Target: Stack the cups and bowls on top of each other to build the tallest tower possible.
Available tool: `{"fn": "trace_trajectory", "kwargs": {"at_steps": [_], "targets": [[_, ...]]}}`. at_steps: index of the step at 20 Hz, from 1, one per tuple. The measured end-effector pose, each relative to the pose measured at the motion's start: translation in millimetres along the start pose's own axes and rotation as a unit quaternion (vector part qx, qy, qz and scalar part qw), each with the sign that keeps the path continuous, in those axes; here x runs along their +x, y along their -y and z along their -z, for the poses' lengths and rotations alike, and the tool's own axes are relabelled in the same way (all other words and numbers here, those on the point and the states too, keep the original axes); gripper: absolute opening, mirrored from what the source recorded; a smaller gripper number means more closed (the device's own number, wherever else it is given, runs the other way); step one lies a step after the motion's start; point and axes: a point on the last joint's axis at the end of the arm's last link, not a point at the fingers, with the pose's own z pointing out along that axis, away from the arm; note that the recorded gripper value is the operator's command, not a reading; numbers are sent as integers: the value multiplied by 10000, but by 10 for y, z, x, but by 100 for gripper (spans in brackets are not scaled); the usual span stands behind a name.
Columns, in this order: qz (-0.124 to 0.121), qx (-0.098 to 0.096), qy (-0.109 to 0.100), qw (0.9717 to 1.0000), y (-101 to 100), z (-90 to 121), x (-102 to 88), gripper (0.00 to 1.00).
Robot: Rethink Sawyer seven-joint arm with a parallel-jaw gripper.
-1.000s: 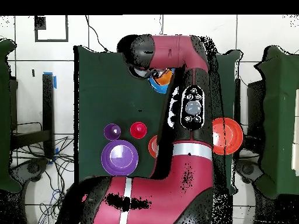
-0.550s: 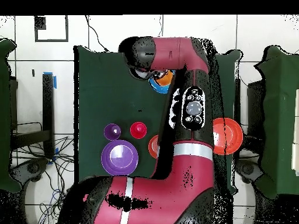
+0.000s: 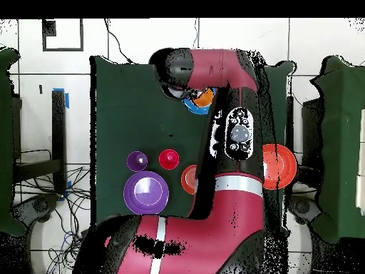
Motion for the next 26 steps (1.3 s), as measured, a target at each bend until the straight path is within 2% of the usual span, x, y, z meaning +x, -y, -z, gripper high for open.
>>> {"fn": "trace_trajectory", "kwargs": {"at_steps": [7,18,26], "targets": [[-47,4,18,10000,91,-58,-46,0],[-77,-28,183,9998,147,-86,-119,0],[-79,8,170,9998,170,-129,-114,0]]}}
